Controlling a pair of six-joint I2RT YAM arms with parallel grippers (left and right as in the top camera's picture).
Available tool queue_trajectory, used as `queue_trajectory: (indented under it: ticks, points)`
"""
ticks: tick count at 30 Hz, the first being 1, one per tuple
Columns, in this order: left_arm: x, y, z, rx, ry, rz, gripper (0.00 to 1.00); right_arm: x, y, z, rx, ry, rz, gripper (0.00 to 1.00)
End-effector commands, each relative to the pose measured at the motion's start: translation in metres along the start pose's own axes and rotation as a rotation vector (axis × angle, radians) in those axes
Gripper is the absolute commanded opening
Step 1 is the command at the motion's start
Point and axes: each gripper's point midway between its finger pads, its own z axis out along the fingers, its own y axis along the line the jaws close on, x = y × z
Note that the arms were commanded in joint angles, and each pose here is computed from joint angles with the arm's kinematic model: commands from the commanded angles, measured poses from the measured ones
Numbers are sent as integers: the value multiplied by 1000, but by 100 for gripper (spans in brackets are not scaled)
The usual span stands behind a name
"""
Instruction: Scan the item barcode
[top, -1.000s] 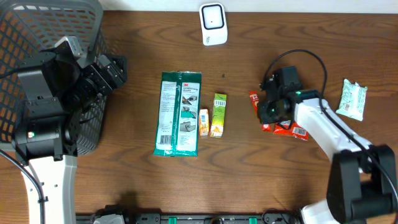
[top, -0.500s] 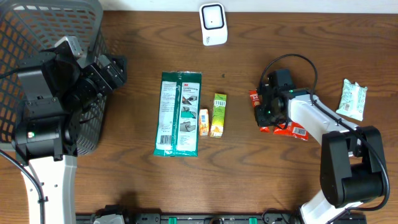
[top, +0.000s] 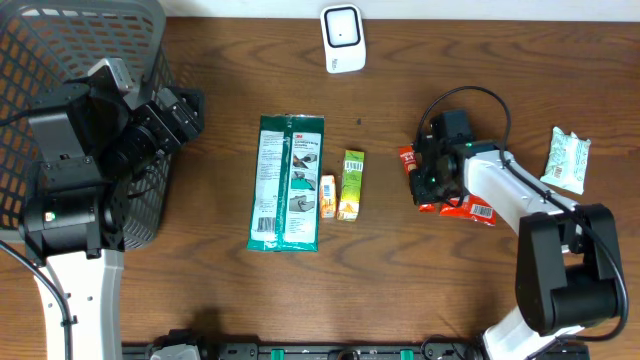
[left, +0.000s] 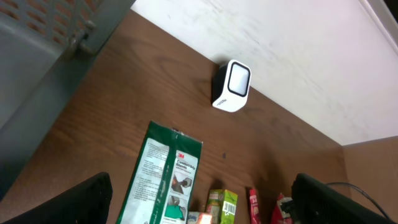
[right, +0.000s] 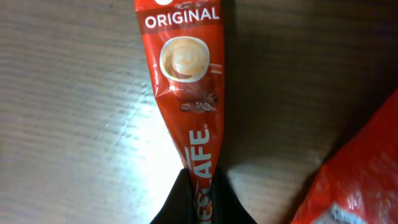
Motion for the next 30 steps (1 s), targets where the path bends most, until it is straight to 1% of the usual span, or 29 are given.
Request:
queue_trajectory:
  ticks: [1, 9, 14, 18, 20, 23, 30]
  points:
    - [-6, -1, -3, -3, -20, 10, 93, -32, 8, -47, -32, -133, 51, 1]
    - [-6, -1, -3, -3, -20, 10, 93, -59, 22, -146, -33, -156, 62, 1]
    - [-6, -1, -3, -3, -20, 10, 93, -87, 34, -216, -43, -222, 77, 1]
    - [-6, -1, -3, -3, -20, 10, 93, -107, 46, -247, -51, -221, 82, 1]
    - [-6, -1, -3, -3, -20, 10, 93, -116, 50, -250, -51, -202, 77, 1]
    - [-6, -1, -3, -3, -20, 10, 93, -139, 56, -239, -50, -193, 54, 1]
    - [-6, -1, -3, -3, -20, 10, 93, -209, 67, -179, -60, -279, -32, 1]
